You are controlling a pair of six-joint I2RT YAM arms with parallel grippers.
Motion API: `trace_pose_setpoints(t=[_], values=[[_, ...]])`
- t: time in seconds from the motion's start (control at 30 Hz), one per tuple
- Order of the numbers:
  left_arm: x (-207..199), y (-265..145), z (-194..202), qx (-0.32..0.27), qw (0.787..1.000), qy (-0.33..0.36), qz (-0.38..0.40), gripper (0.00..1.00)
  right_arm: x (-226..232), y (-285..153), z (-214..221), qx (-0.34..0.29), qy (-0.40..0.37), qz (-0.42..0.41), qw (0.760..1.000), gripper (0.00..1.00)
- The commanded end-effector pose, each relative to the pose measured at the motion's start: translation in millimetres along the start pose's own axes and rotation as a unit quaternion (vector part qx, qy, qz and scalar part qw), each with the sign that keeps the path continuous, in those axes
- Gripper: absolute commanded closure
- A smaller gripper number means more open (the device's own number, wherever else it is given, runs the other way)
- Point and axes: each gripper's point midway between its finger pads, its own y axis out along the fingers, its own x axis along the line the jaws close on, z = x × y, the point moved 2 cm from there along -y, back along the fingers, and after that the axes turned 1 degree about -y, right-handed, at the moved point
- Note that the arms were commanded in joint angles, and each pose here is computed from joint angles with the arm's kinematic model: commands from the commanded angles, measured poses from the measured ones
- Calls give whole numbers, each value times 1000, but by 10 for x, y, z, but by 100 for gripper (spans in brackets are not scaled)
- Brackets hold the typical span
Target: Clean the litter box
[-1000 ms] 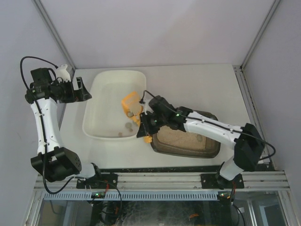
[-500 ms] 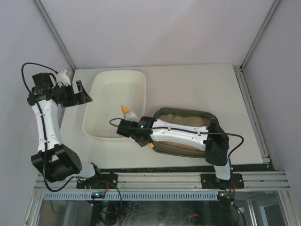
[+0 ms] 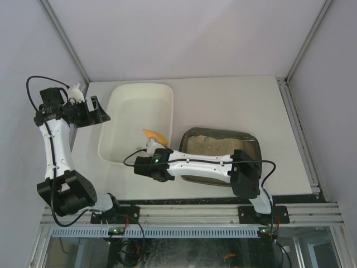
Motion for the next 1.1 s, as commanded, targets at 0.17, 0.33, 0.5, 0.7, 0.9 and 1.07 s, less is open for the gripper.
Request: trace_pose_setpoints(t=[0.17, 0.33, 0.5, 0.7, 0.9, 1.07], values=[[-232, -26, -143, -46, 998, 34, 32, 0, -374, -436, -239, -84, 117, -84, 986, 100], [-669, 283, -459, -28, 994, 107, 22, 0, -634, -610, 225, -42, 248, -271, 929, 100], [-1539, 846, -383, 40, 984, 118, 125, 0, -614, -706, 829, 59, 364, -444, 817, 100], [-2260, 1420, -27, 77, 991, 91, 65, 0, -662, -814, 1221, 159, 400, -501, 751, 100], [-2693, 1694, 418, 86, 993, 74, 36, 0, -697, -534, 1381, 255, 455, -520, 677, 100], [-2714, 1884, 674, 118, 992, 11, 33, 0, -582, -406, 1438, 308, 453, -505, 667, 100]])
